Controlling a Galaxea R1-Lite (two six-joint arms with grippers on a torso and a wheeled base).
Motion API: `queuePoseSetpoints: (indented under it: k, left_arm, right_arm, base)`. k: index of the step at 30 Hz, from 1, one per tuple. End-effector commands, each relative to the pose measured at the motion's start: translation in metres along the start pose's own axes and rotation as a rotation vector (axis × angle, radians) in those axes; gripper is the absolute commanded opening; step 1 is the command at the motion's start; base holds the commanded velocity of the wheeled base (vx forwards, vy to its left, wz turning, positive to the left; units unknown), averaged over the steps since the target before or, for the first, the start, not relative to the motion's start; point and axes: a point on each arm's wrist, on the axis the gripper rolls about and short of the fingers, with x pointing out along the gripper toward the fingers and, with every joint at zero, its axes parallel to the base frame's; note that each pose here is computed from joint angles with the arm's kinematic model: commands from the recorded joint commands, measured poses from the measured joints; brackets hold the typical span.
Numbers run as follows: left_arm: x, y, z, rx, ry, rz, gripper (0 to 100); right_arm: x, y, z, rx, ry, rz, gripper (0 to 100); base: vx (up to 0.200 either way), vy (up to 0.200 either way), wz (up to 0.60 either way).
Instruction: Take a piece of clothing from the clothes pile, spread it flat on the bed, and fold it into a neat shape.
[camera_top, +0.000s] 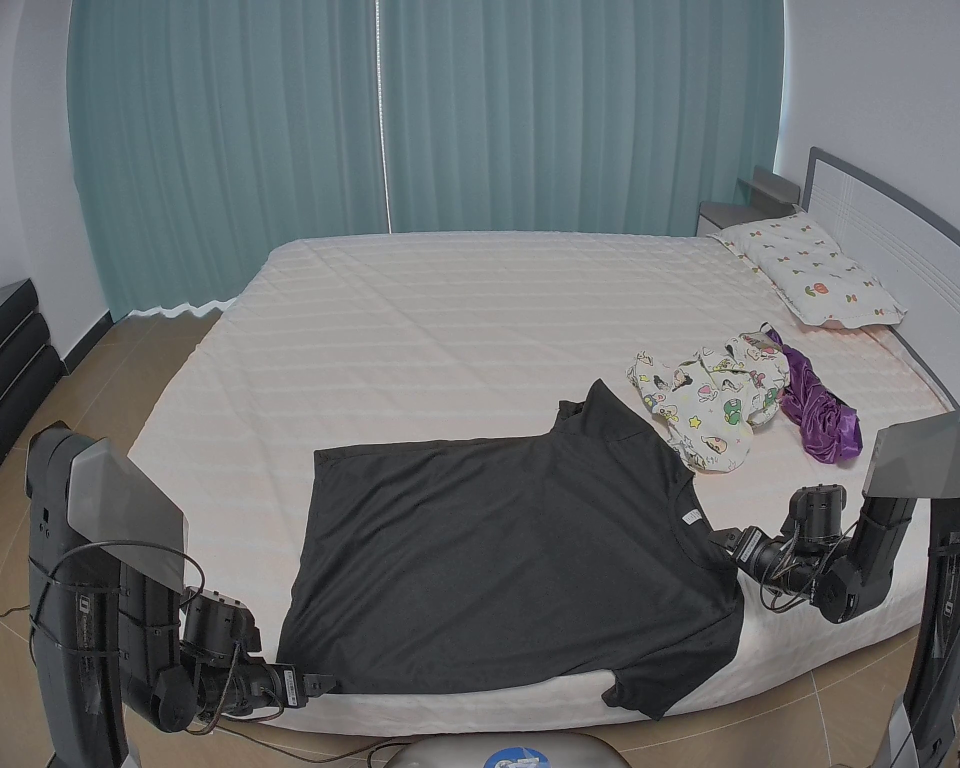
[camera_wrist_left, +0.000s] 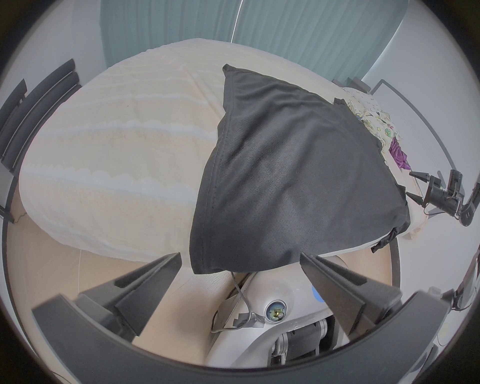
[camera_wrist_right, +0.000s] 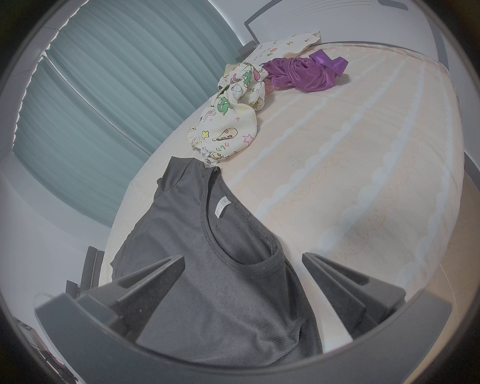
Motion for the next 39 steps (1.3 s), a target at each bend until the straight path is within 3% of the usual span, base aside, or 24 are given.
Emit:
queuePoseSetpoints:
  k: [1, 20, 21, 27, 39]
  left_arm:
    - [0.007, 0.000, 0.000, 0.006, -0.004, 0.003, 100]
    - [0.020, 0.000, -0.012, 0.067, -0.057, 0.052, 100]
    - [0.020, 0.000, -0.012, 0.067, -0.057, 0.052, 0]
    - [0.011, 0.002, -0.018, 0.058, -0.025, 0.057, 0]
    - [-0.004, -0.002, 0.008, -0.013, -0.160, 0.017, 0]
  right_arm:
    - [0.000, 0.000, 0.000, 0.001, 0.002, -0.001, 100]
    - [0.002, -0.001, -0.002, -0.010, -0.006, 0.006, 100]
    - [0.002, -0.001, -0.002, -0.012, -0.006, 0.006, 100]
    - [0.002, 0.000, -0.003, -0.019, -0.002, 0.009, 100]
    - [-0.003, -0.001, -0.007, -0.042, 0.019, 0.006, 100]
  base:
    - [0.000, 0.000, 0.00]
    - [0.000, 0.000, 0.00]
    - [0.000, 0.000, 0.00]
    - [0.000, 0.000, 0.00]
    - [0.000, 0.000, 0.00]
